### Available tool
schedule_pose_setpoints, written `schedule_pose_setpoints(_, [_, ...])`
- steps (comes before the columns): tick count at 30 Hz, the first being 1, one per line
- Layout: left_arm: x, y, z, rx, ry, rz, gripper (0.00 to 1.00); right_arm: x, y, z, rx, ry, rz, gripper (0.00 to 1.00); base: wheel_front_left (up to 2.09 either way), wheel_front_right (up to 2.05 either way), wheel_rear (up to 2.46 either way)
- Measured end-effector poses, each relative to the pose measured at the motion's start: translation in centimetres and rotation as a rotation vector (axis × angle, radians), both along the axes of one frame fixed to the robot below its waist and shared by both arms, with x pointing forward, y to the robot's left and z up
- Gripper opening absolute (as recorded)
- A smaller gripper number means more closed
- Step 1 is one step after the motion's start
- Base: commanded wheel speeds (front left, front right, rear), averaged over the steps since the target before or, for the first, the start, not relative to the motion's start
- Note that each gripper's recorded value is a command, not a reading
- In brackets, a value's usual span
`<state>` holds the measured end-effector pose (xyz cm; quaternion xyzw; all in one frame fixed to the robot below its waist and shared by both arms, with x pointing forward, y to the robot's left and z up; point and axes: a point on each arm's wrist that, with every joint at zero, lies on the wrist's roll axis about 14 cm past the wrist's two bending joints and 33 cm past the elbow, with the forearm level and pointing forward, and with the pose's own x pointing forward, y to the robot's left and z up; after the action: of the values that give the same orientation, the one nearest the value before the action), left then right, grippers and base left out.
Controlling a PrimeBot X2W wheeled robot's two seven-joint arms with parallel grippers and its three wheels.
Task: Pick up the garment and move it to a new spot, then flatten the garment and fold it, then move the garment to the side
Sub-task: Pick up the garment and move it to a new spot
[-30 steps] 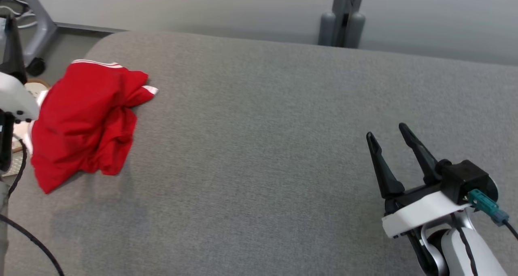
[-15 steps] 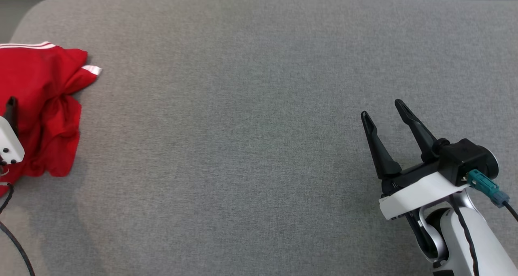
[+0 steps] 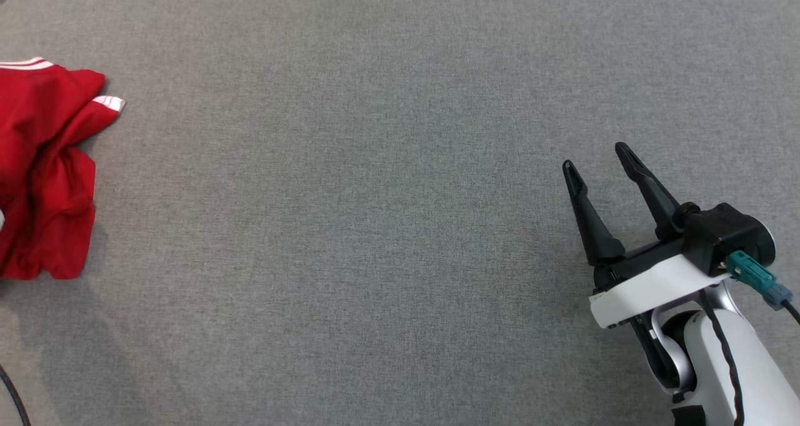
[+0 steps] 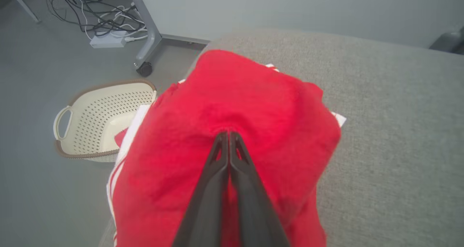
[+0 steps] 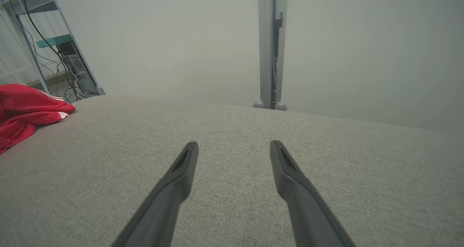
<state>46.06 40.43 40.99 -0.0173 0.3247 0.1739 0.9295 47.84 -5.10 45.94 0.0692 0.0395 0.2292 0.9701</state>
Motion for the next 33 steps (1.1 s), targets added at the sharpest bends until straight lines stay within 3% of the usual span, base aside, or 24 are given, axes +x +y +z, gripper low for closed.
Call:
schedule_pose_setpoints(7, [3.7, 1.0, 9.9, 0.099, -0.39, 0.015, 0.0, -0.3, 0.0, 2.0, 0.018, -0.047, -0.014, 1.0, 0.0, 0.0, 0.0])
schedule_pose_setpoints(16, [3.0, 0.6, 19.8, 0.226, -0.722, 0.009, 0.0, -1.8, -0.6, 4.4, 0.034, -0.094, -0.04, 1.0, 0.0, 0.0, 0.0])
schedule_pose_setpoints(22, [-0.1, -2.1, 21.9, 0.26, -0.809, -0.036, 0.0, -3.5, -1.7, 5.9, 0.04, -0.123, -0.078, 1.0, 0.0, 0.0, 0.0])
schedule_pose_setpoints(27, [-4.4, -5.5, 20.6, 0.208, -0.792, -0.054, 0.0, -5.3, -3.1, 7.2, 0.051, -0.147, -0.121, 1.0, 0.0, 0.0, 0.0])
schedule_pose_setpoints(33, [-6.3, -11.1, 19.7, 0.142, -0.767, -0.151, 0.0, -6.7, -5.7, 8.2, 0.054, -0.169, -0.194, 1.0, 0.0, 0.0, 0.0])
